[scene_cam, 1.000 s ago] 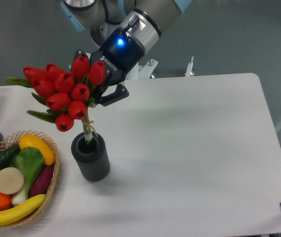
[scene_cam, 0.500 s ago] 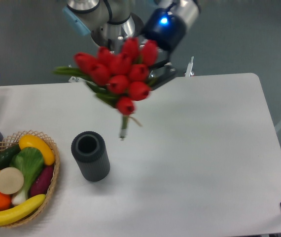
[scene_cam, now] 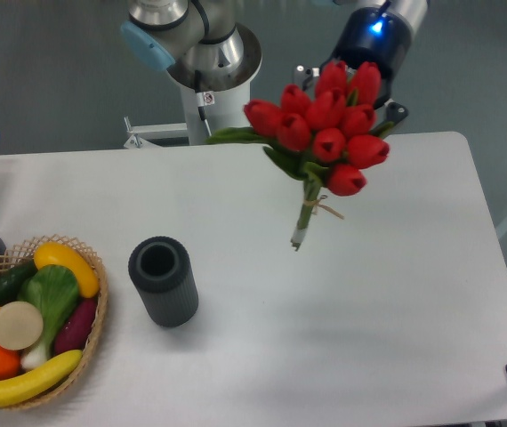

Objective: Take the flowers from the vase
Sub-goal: 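Carry the tulip bunch up and away from the vase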

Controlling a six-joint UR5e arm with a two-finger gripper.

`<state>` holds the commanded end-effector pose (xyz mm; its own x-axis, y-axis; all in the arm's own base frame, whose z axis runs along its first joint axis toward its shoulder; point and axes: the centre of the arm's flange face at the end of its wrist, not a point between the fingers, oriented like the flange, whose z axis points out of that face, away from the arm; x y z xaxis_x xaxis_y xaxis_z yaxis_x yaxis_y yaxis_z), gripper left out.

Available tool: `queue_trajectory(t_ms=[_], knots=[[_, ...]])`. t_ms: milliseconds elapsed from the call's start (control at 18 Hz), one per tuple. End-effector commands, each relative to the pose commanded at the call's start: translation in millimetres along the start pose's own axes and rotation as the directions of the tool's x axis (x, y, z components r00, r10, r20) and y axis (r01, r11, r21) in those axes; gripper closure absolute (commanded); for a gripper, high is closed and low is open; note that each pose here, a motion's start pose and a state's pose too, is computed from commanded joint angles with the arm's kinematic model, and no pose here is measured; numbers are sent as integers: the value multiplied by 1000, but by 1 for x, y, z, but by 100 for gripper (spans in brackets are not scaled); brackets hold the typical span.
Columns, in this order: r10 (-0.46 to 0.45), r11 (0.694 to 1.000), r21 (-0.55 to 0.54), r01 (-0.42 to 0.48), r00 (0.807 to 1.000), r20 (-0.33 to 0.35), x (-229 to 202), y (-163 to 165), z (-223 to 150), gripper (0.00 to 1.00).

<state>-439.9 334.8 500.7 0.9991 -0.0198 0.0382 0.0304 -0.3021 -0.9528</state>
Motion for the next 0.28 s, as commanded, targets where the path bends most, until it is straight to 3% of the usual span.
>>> queue_trajectory(t_ms=[278], knots=[[6,1000,-4,-6,1000,5,-7,15,-2,61]])
